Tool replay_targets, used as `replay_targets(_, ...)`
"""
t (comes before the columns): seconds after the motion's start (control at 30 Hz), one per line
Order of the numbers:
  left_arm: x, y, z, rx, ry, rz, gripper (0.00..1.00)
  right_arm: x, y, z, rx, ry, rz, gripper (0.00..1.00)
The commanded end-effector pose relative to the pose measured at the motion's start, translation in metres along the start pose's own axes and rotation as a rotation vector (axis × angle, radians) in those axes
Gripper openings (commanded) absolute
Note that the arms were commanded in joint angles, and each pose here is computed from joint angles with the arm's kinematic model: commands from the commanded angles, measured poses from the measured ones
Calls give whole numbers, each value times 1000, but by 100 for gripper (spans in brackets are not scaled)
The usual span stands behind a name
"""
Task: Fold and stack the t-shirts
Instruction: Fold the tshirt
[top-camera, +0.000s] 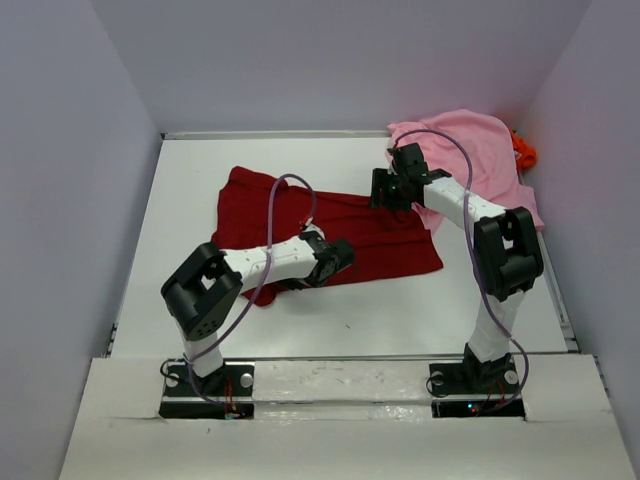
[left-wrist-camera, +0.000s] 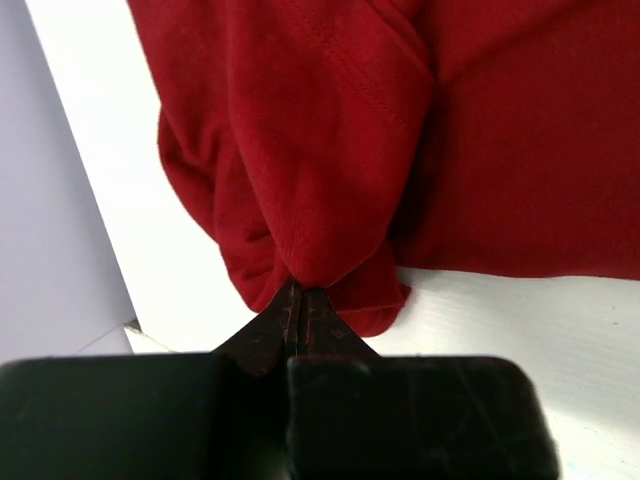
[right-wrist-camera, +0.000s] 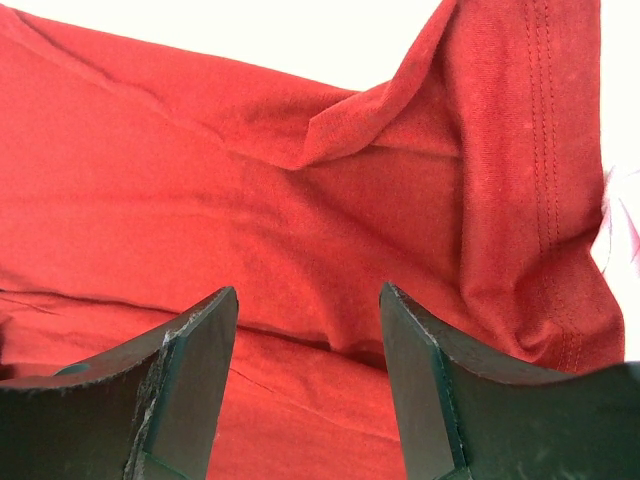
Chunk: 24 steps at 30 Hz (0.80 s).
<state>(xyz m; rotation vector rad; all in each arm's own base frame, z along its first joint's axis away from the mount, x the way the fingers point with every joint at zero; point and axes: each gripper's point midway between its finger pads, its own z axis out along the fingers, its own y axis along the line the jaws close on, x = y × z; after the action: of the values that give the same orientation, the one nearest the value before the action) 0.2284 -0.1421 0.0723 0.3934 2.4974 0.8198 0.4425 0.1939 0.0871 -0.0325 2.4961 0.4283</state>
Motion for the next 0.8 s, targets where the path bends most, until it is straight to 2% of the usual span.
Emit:
replay_targets(0.0,-30,36,-27,-51,-115,-123,0,-18,8,-14,-29,-65,-11,64)
replay_targets(0.13,-55,70,-44,-92,-181,-222,0,-19,10,-14,-38,-63,-10,64)
replay_targets(0.33,-69,98,-35,-112,-175,-262,0,-17,10,-14,-40,-59,-11,64)
replay_targets(0.6,-86,123,3,-144,-137,-273,0,-16,10,-13,-42,-55,-11,64)
replay_targets(0.77,-80,124,35,-163,-77,-255,0,-14,10,-12,-43,-51,-14,64)
